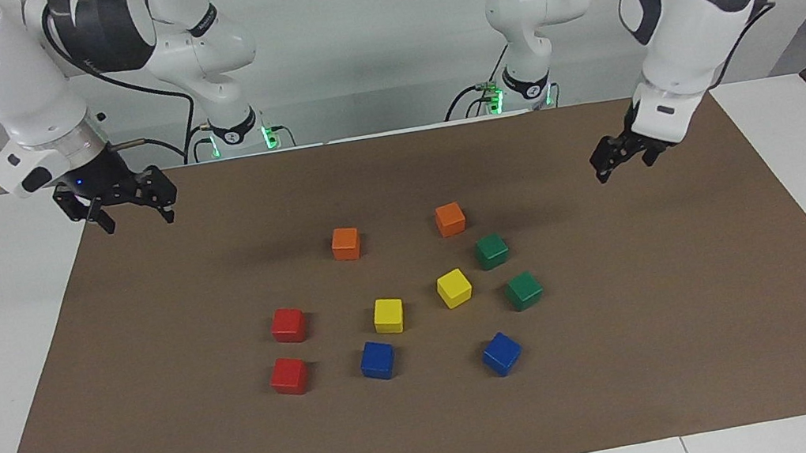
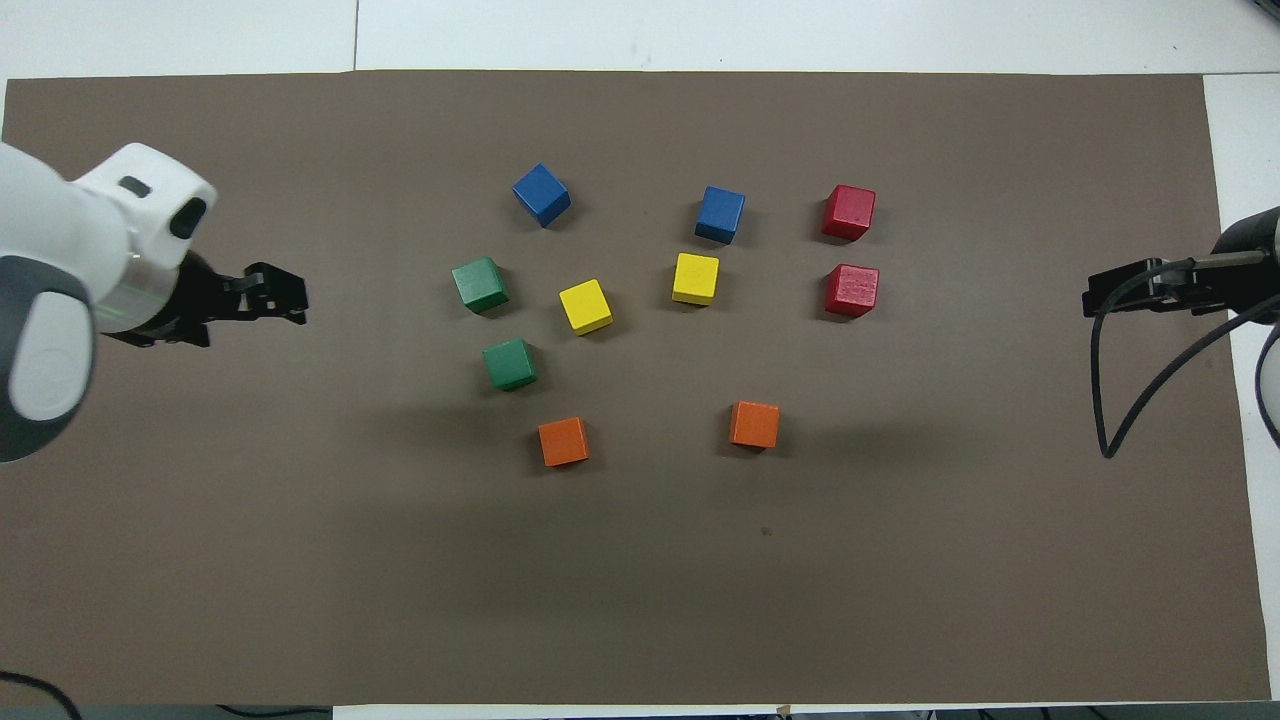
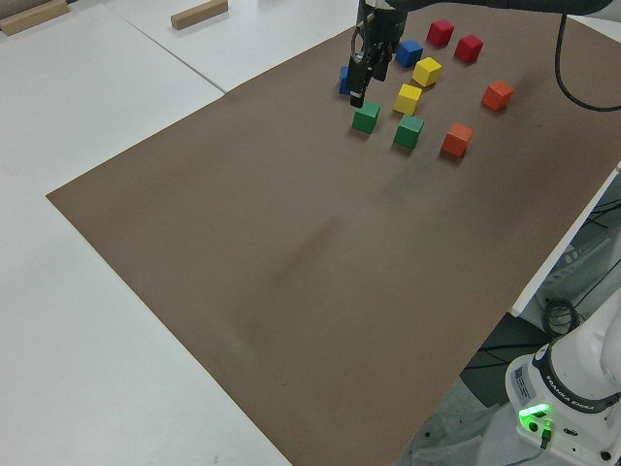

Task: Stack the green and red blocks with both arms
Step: 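Grasp the green cube with the left gripper while the right gripper grasps red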

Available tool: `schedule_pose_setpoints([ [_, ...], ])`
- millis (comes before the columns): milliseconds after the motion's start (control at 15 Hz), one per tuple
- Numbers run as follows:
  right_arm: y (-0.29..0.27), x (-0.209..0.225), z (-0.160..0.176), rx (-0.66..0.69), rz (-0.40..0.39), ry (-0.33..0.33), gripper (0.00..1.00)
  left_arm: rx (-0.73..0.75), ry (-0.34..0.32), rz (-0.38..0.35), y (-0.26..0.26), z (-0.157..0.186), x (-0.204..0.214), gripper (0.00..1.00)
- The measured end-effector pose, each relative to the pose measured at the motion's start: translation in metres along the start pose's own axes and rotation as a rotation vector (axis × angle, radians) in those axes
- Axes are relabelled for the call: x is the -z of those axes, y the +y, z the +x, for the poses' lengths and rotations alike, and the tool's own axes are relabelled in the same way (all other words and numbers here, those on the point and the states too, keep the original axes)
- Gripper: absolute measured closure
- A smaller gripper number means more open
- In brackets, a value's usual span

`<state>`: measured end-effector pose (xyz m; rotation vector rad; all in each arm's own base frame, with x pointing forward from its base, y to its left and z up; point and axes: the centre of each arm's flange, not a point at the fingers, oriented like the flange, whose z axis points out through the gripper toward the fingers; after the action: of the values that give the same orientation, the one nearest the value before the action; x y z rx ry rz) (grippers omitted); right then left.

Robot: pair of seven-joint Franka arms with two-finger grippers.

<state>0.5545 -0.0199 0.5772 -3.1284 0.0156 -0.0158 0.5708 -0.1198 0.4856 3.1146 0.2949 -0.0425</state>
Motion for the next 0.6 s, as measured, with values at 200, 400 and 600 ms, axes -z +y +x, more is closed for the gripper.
schedule_pose_setpoints([
  [200, 0.000, 0.000, 0.000, 0.000, 0.000, 0.000, 0.00, 0.070, 0.021, -0.020, 0.076, -0.005, -0.049, 0.00],
  [400, -0.002, 0.000, 0.000, 0.003, 0.000, 0.001, 0.00, 0.119, 0.036, -0.042, 0.129, -0.015, -0.092, 0.00],
  [600, -0.028, -0.002, 0.001, 0.048, 0.001, 0.007, 0.00, 0.130, 0.010, -0.026, 0.176, -0.041, -0.140, 0.00],
])
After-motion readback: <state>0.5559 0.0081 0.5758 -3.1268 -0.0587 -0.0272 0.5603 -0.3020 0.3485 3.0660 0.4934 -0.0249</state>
